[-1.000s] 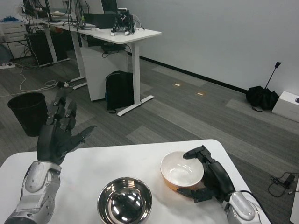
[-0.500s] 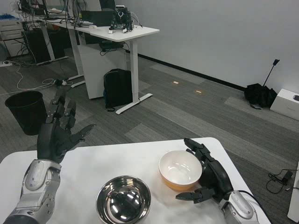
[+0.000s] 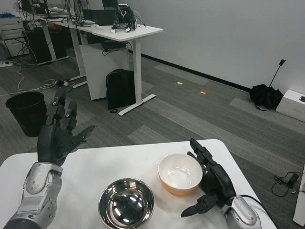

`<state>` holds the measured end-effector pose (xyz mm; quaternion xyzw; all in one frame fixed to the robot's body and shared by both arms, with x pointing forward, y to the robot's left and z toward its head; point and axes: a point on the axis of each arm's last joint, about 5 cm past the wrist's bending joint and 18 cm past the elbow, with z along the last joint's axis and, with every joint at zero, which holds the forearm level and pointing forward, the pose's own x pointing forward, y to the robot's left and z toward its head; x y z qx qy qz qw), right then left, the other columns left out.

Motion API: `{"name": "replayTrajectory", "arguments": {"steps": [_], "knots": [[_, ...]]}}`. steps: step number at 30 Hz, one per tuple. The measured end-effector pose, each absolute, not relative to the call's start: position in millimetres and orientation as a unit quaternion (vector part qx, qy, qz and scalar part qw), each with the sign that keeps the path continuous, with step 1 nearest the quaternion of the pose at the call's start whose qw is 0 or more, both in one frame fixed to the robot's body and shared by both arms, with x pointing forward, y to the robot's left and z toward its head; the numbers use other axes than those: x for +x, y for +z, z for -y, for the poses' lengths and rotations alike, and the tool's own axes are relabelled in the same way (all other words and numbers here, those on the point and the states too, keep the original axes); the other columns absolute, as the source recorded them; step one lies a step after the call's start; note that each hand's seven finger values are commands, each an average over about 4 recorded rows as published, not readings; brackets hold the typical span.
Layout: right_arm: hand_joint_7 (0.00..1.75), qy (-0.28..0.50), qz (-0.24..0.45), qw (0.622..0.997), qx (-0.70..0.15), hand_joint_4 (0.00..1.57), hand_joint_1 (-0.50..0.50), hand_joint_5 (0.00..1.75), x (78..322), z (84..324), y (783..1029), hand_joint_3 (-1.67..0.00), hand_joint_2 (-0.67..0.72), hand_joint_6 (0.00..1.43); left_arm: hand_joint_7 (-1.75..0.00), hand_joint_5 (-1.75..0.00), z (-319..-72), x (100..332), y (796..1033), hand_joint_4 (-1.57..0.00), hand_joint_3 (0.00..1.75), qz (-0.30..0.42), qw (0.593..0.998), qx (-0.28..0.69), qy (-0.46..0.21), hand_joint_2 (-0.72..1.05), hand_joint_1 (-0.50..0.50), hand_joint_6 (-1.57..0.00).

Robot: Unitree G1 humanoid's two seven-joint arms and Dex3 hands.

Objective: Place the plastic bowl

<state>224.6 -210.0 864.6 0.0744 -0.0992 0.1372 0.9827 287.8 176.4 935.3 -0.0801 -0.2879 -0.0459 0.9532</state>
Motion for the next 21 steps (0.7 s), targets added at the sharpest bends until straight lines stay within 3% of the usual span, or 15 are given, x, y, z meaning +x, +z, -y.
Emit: {"name": "replayTrajectory", "arguments": {"steps": [6,21], "knots": [[0.00,0.116,0.140,0.980,0.084,0.00,-0.46,0.00,224,213,873,-0.16,0.09,0.00,0.00,0.00,-177,287,935,0.00,0.04,0.290,0.952,-0.083,-0.044,0.69,-0.50,0.00],[0.00,-0.005,0.291,0.955,0.061,0.00,-0.46,0.00,224,256,926,-0.16,0.01,0.00,0.00,0.00,-180,285,933,0.00,0.00,0.294,0.951,-0.090,-0.037,0.69,-0.50,0.00]]}}
